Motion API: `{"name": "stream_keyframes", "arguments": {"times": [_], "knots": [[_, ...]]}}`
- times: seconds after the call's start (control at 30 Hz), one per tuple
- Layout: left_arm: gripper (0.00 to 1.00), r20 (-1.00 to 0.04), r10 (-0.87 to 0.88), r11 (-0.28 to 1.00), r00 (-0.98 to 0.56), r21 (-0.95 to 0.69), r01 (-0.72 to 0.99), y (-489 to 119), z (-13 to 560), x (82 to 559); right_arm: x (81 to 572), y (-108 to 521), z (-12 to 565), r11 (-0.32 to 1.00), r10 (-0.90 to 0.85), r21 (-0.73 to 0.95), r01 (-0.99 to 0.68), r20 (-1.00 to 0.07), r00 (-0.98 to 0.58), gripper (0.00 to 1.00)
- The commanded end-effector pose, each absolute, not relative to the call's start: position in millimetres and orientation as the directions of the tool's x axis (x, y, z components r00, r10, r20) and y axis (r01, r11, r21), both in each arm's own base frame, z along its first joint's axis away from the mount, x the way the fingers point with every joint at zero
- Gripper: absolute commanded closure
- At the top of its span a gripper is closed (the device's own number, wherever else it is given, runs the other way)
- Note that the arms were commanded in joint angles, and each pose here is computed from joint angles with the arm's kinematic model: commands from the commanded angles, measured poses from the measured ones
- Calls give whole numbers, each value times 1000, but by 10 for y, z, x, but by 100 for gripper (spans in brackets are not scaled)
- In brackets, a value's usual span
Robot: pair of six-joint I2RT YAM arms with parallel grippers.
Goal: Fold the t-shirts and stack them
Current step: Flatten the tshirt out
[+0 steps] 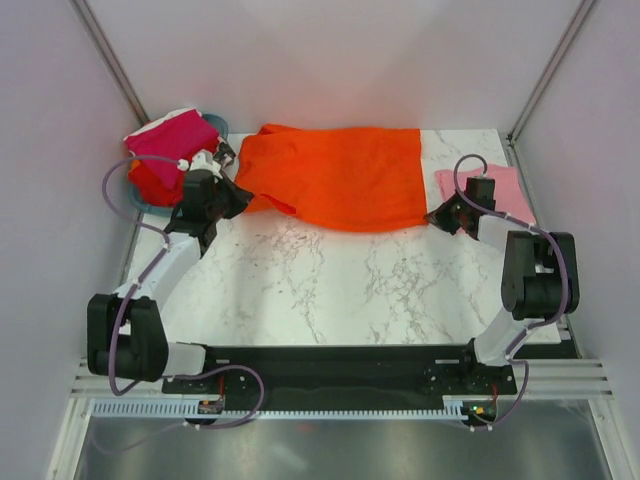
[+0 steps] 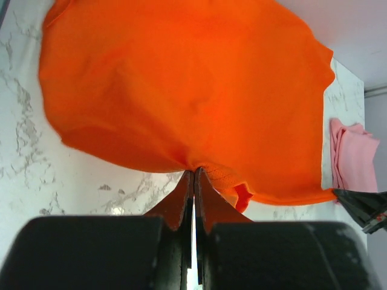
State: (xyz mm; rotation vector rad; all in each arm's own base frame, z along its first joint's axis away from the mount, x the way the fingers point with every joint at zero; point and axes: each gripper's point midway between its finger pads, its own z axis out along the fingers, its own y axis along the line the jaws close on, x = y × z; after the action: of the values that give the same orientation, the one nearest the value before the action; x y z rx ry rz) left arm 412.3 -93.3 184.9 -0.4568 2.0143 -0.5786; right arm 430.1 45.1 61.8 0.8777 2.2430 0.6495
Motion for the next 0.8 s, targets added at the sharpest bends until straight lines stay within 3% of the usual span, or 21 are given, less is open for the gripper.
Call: {"name": "stream_keyframes", "arguments": {"times": [0.0,0.27,0.5,0.77], "knots": [[98,-689,-600,769,-407,-636,-58,-961,1959,4047,4318,454,558,655,724,661,366,-409,-556,100],[98,-662,-585,775,-468,-627,-81,-940,1384,3560,3938,465,317,664,718,628,405,-386,-579,100],[98,-668,-592,765,-452,-642,-53,-918,1315,3173,3534,514,217,683,699,601,415,-374,-609,100],[98,-640,-598,739,-483,-673,-23,-968,1140,2751,3095,452,215,766,619,524,372,-448,-645,100]]}}
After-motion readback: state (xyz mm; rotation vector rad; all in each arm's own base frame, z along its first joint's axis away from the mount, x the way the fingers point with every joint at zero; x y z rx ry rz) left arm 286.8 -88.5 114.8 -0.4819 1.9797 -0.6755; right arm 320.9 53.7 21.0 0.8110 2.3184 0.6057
